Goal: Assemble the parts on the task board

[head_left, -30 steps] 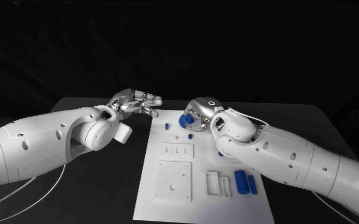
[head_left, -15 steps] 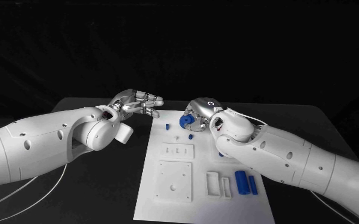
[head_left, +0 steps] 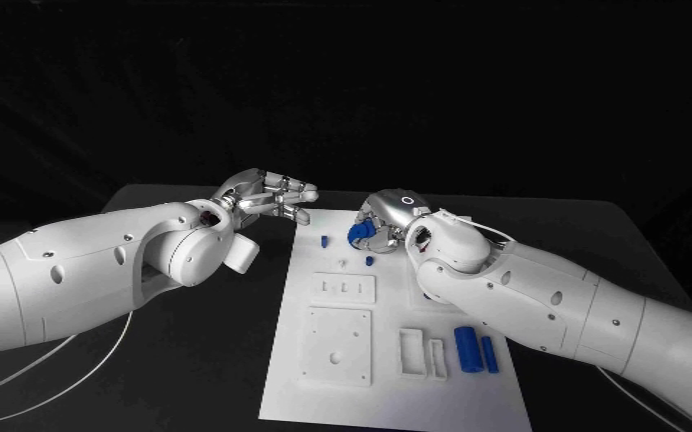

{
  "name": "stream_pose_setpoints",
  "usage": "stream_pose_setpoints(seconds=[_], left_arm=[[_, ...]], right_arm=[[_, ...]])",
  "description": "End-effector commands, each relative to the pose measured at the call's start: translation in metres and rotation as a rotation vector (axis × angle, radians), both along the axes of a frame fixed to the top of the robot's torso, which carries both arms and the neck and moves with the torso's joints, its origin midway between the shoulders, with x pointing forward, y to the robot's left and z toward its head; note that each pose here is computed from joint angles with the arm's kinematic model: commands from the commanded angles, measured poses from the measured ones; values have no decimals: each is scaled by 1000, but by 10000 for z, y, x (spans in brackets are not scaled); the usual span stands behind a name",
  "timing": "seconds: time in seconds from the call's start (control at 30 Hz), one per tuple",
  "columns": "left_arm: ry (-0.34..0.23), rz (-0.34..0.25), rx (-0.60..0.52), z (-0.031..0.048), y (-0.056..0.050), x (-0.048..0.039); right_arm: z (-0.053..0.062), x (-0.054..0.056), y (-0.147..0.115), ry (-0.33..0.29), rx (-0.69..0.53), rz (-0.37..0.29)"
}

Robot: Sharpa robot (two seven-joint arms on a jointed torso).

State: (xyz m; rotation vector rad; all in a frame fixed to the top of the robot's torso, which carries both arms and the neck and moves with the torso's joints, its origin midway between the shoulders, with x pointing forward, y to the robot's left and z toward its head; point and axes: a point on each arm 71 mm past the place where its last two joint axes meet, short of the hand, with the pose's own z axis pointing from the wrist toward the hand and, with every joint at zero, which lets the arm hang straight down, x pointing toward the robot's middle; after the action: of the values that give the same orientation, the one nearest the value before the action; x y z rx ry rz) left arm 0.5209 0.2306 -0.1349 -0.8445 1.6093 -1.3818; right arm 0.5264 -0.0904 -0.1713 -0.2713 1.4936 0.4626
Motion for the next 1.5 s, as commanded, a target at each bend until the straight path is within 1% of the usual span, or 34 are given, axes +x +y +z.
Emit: stream_pose_setpoints(seconds=[0.03, 0.47, 1.13, 1.33, 1.5], left_arm=[[-5, -20, -3, 17, -25, -4], [-6, -17, -2, 17, -15, -3], [-6, -16, -1, 16, -7, -2], [-6, -15, -1, 16, -1, -3], [-7, -11, 0, 17, 16, 1]], right_arm=[[-81, 11, -73, 39, -32, -22], [-84, -10, -137, 24, -19, -32], [-148, -8, -262, 82, 14, -56], [-161, -28, -326, 85, 24, -64], [-139, -57, -426, 72, 75, -76]])
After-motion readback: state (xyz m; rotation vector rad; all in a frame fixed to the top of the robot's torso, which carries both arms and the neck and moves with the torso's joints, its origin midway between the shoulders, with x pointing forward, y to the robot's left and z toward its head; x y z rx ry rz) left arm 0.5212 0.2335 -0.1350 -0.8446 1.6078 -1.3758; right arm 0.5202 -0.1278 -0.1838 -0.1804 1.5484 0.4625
